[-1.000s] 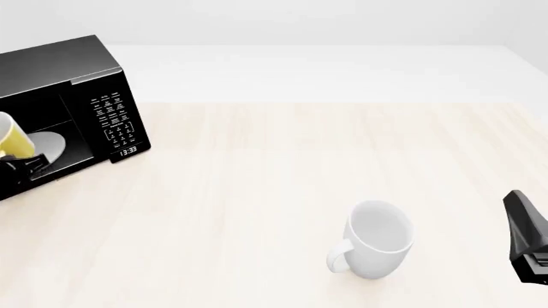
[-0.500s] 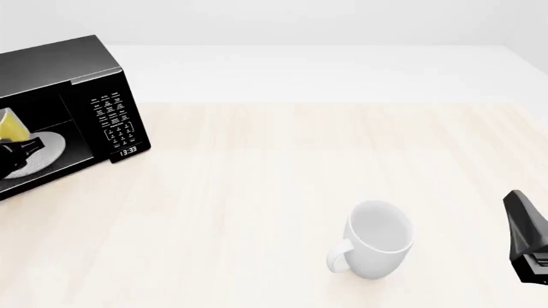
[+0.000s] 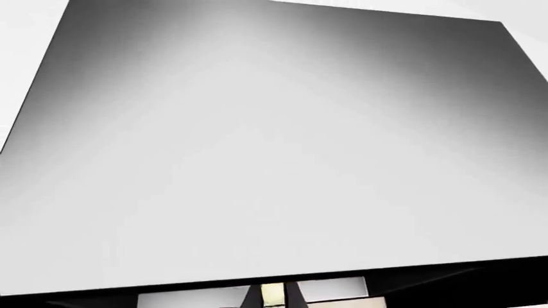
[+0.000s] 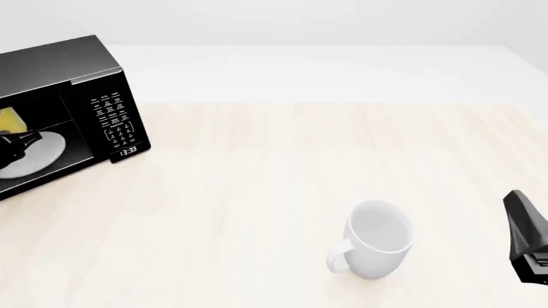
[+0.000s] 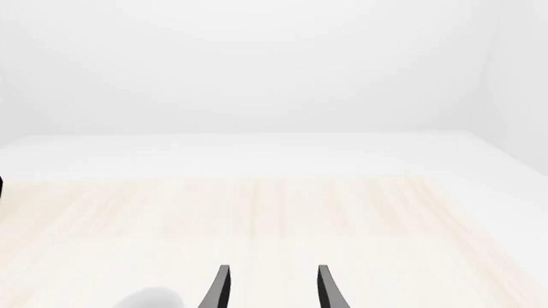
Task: Put the yellow and white mug in the microwave and close it.
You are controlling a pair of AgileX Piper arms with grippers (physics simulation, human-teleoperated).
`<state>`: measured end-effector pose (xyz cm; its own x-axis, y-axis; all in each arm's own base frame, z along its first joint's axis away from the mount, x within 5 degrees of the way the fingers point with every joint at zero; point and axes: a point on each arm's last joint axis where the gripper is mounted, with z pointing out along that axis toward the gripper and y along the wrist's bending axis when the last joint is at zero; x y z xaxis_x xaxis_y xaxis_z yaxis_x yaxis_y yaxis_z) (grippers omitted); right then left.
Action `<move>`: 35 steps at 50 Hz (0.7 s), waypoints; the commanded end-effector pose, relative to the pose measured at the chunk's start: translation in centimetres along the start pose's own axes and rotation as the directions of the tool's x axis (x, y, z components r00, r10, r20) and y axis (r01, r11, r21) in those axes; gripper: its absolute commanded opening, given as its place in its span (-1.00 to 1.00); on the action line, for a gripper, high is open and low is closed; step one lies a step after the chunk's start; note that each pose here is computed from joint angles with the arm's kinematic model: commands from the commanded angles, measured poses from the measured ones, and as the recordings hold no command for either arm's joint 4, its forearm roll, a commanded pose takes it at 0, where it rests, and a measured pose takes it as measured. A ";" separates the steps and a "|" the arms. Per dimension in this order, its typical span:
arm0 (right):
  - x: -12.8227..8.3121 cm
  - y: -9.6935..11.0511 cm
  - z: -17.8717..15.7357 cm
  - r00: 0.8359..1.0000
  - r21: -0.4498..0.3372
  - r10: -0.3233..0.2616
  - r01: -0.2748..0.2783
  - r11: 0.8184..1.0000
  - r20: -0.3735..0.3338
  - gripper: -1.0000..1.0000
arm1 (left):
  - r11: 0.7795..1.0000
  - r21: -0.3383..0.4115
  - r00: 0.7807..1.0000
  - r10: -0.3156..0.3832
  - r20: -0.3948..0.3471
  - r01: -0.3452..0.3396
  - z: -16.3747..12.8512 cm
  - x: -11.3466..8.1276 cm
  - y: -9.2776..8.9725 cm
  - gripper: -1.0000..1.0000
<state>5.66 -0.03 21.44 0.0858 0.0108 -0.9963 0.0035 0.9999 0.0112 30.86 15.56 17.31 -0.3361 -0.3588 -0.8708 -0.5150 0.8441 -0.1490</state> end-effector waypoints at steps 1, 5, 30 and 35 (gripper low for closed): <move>0.0 0.0 0.0 1.000 0.000 0.000 0.000 1.000 0.000 1.00 | 1.000 -0.007 1.000 0.001 0.011 -0.001 0.8 -0.4 0.3 -1.00; 0.0 0.0 0.0 1.000 0.000 0.000 0.000 1.000 0.000 1.00 | 1.000 -0.013 1.000 0.001 0.007 -0.001 1.2 -0.3 0.6 -1.00; 0.0 0.0 0.0 1.000 0.000 0.000 0.000 1.000 0.000 1.00 | 1.000 -0.030 0.998 -0.003 -0.060 0.001 3.7 1.8 1.2 -1.00; 0.0 0.0 0.0 1.000 0.000 0.000 0.000 1.000 0.000 1.00 | 0.999 -0.033 0.998 -0.003 -0.067 0.001 3.9 1.9 1.3 -1.00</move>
<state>5.66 -0.03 21.43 0.0857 0.0108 -0.9963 0.0036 0.9999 0.0111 32.27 17.23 14.23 -0.3736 -0.3848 -0.8440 -0.5398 0.8301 -0.1395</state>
